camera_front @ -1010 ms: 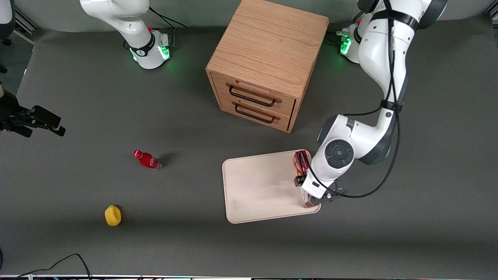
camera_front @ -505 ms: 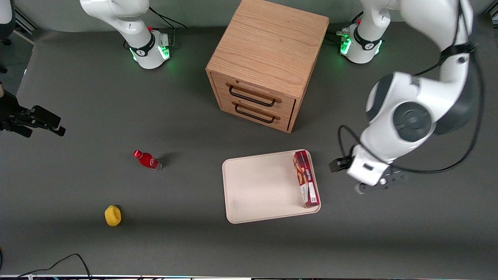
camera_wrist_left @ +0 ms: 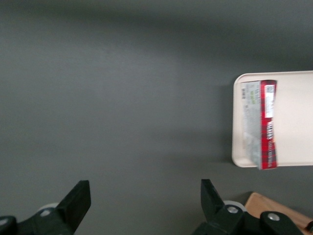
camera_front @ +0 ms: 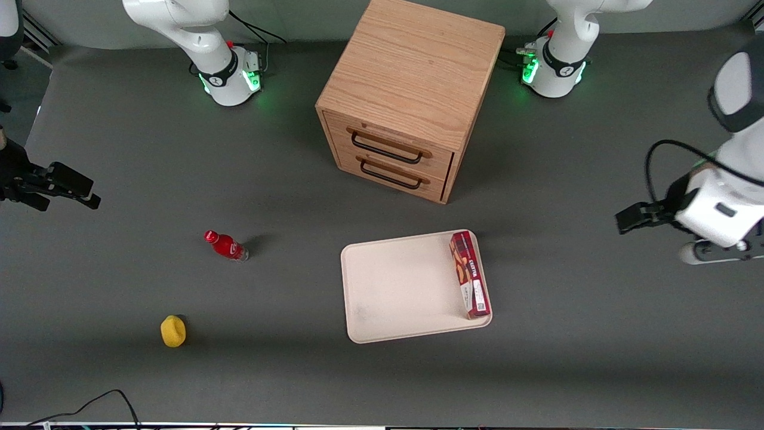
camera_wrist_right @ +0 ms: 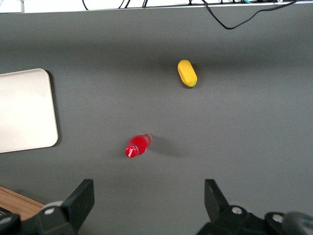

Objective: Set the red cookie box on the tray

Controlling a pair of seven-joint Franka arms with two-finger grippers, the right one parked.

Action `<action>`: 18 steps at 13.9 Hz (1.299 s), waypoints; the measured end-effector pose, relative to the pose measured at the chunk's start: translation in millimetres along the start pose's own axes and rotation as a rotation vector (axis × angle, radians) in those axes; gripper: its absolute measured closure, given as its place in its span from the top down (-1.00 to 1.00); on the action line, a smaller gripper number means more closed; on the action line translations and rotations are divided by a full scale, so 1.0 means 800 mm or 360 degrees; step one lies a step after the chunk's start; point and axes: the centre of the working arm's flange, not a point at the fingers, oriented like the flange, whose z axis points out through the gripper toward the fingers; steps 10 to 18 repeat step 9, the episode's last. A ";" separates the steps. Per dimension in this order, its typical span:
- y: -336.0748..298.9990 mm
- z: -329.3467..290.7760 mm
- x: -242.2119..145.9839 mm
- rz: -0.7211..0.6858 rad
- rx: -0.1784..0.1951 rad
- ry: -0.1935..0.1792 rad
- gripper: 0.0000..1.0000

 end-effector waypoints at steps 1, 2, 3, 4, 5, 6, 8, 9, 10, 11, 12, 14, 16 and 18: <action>-0.014 0.002 0.001 0.0012 0.0000 -0.0007 1.00; -0.022 0.005 0.002 0.0013 0.0000 -0.0014 1.00; -0.030 0.006 0.003 0.0005 0.0000 -0.0017 1.00; -0.039 0.005 0.004 0.0001 0.0000 -0.0017 1.00; -0.049 0.005 0.005 0.0006 0.0000 -0.0016 1.00; -0.056 0.004 0.005 0.0013 0.0000 -0.0015 1.00; -0.063 0.002 0.006 0.0014 -0.0002 -0.0009 1.00; -0.068 0.001 0.006 0.0008 -0.0002 -0.0007 1.00; -0.068 0.001 0.006 0.0008 -0.0002 -0.0007 1.00; -0.068 0.001 0.006 0.0008 -0.0002 -0.0007 1.00; -0.068 0.001 0.006 0.0008 -0.0002 -0.0007 1.00; -0.068 0.001 0.006 0.0008 -0.0002 -0.0007 1.00; -0.068 0.001 0.006 0.0008 -0.0002 -0.0007 1.00; -0.068 0.001 0.006 0.0008 -0.0002 -0.0007 1.00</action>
